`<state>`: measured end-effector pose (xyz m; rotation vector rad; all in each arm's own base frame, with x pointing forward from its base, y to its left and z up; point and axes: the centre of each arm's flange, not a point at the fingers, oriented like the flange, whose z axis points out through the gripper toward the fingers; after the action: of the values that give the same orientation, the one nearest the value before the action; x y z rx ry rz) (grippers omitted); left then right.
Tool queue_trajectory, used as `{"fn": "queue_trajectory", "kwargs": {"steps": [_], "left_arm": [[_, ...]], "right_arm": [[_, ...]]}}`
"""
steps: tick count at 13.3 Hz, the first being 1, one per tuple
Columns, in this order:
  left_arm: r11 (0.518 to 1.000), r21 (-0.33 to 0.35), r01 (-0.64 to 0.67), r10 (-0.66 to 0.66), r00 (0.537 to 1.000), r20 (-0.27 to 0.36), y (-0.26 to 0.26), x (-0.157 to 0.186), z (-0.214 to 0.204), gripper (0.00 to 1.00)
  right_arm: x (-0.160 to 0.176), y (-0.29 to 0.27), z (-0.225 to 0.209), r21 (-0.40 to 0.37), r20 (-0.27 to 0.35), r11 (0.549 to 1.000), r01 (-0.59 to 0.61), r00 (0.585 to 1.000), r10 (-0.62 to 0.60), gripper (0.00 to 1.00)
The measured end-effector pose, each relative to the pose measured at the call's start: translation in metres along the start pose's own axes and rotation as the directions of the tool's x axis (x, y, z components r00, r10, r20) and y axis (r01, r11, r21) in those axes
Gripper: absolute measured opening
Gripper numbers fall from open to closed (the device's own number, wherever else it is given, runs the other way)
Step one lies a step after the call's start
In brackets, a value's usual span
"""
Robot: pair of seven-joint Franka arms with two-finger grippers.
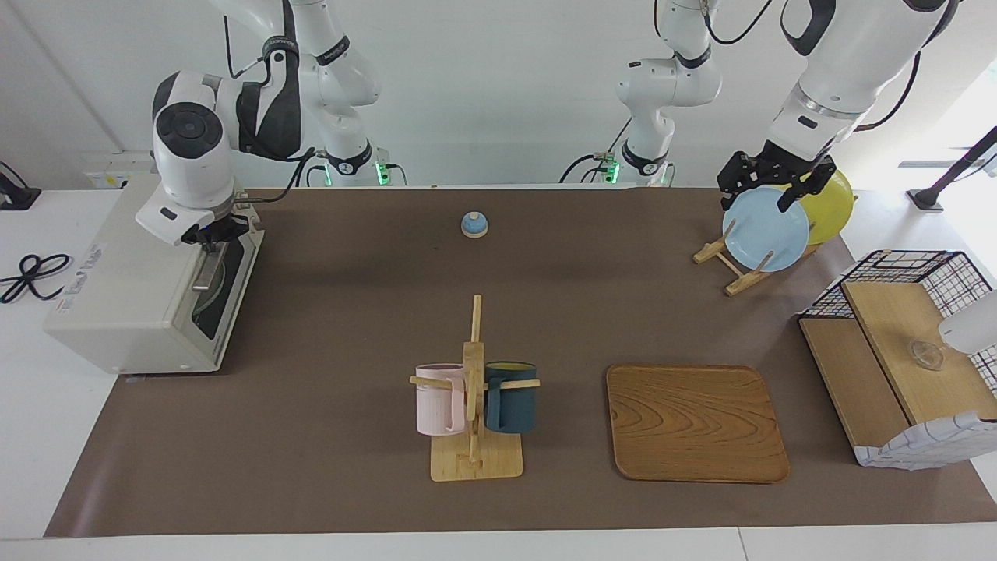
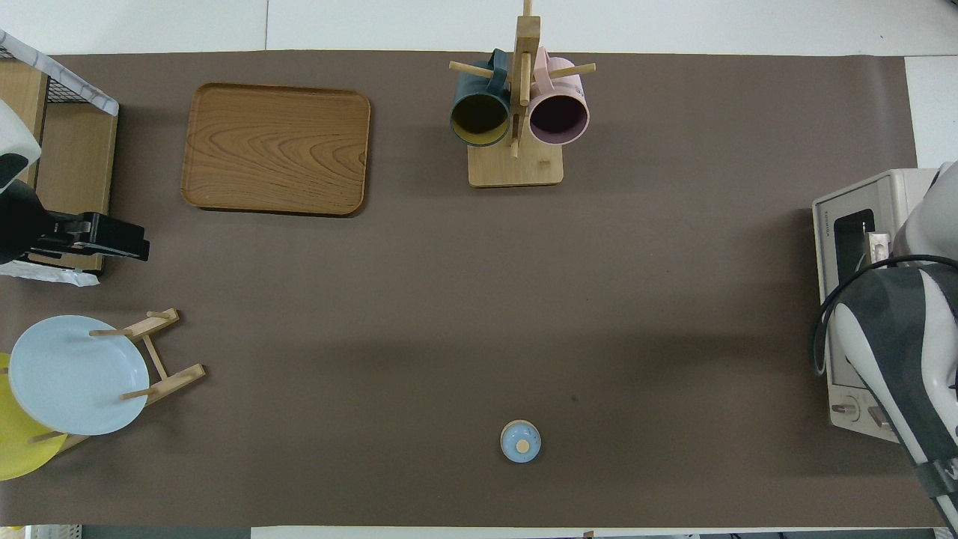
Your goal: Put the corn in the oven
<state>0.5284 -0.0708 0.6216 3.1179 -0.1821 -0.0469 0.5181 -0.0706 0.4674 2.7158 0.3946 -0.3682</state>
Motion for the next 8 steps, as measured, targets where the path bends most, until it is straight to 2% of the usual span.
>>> {"fn": "queue_trajectory", "kwargs": {"steps": [4, 7, 8], "left_arm": [[1.000, 0.000, 0.000, 0.000, 1.000, 0.000, 0.000, 0.000, 0.000, 1.00], [1.000, 0.000, 0.000, 0.000, 1.000, 0.000, 0.000, 0.000, 0.000, 1.00], [1.000, 0.000, 0.000, 0.000, 1.000, 0.000, 0.000, 0.000, 0.000, 1.00]], "right_arm": [[0.001, 0.004, -0.033, 0.069, -0.082, 0.997, -0.030, 0.996, 0.036, 0.01], [0.004, -0.013, -0.075, 0.127, -0.126, 0.992, -0.012, 0.992, 0.029, 0.01], [0.005, -0.022, -0.093, 0.165, -0.146, 0.986, -0.006, 0.989, 0.030, 0.06]]}}
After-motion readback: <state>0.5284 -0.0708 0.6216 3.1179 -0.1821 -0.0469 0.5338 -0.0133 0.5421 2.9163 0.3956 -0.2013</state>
